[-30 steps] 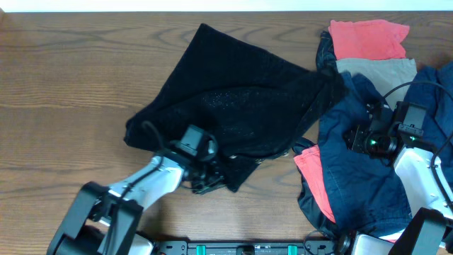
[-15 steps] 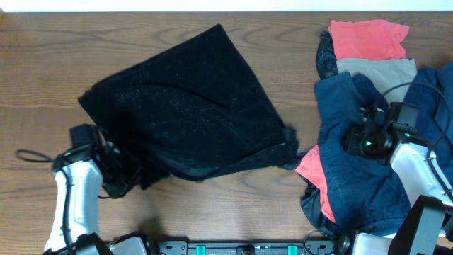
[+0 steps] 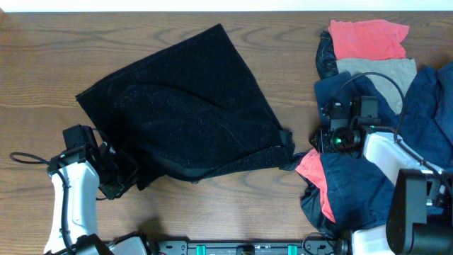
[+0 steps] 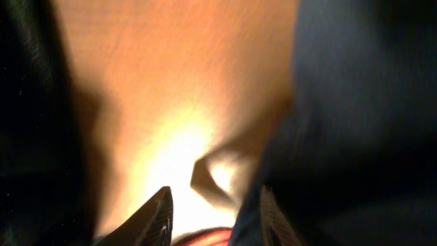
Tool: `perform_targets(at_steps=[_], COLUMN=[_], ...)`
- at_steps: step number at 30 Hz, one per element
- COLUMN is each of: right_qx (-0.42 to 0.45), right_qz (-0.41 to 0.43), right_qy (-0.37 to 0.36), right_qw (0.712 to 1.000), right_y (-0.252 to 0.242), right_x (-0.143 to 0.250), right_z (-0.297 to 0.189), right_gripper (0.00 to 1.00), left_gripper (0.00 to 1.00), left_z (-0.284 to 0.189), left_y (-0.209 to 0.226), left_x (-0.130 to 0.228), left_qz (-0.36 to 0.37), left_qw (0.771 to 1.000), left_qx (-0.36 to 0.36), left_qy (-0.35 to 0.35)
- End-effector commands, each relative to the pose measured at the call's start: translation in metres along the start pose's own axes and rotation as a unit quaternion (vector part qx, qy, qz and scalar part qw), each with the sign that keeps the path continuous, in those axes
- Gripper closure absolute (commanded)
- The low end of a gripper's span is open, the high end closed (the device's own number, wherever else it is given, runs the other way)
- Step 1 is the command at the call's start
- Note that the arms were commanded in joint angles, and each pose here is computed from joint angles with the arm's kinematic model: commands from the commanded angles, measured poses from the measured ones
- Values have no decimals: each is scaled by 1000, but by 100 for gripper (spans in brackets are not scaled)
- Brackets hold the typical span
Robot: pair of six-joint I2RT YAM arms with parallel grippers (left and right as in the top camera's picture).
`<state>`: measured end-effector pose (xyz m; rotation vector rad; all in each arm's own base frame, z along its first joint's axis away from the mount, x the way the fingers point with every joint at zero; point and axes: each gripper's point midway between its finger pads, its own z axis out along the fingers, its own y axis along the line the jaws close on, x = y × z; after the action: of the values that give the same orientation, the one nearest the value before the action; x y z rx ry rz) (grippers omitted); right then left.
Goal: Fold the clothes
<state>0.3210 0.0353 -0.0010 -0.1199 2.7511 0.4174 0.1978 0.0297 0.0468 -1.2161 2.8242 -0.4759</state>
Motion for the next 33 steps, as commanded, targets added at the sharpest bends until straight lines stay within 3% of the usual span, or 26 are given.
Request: perform_targets(at_steps=[1, 7, 10, 12, 16, 20, 27, 33], right_qx=[118, 259, 267, 223, 16, -90, -74, -31], right_qz=[68, 175, 223, 248, 191, 106, -54, -122], right_qy=[38, 20, 6, -16, -83, -95, -60, -30], right_qw=[990, 950, 938, 943, 978, 986, 994, 992], right_y=[-50, -125, -151, -153, -98, -33, 59, 97], right_x=[23, 30, 25, 8, -63, -101, -107, -93], right_z=[13, -17, -35, -42, -53, -62, -21, 28], right_gripper=[58, 53, 49, 48, 50, 47, 27, 23], left_gripper=[94, 94, 94, 94, 94, 94, 94, 94], left_z=[-2, -2, -2, -2, -2, -2, -1, -1], left_y=[2, 3, 3, 3, 3, 4, 6, 6], left_x=[-2, -1, -1, -1, -1, 1, 5, 5], left_qz=[3, 3, 3, 3, 3, 1, 6, 6], left_qw=[1000, 1000, 1000, 1000, 1000, 1000, 1000, 1000], left_qx=[-6, -8, -8, -8, -8, -10, -13, -13], left_qy=[-3, -2, -2, -2, -1, 3, 10, 12])
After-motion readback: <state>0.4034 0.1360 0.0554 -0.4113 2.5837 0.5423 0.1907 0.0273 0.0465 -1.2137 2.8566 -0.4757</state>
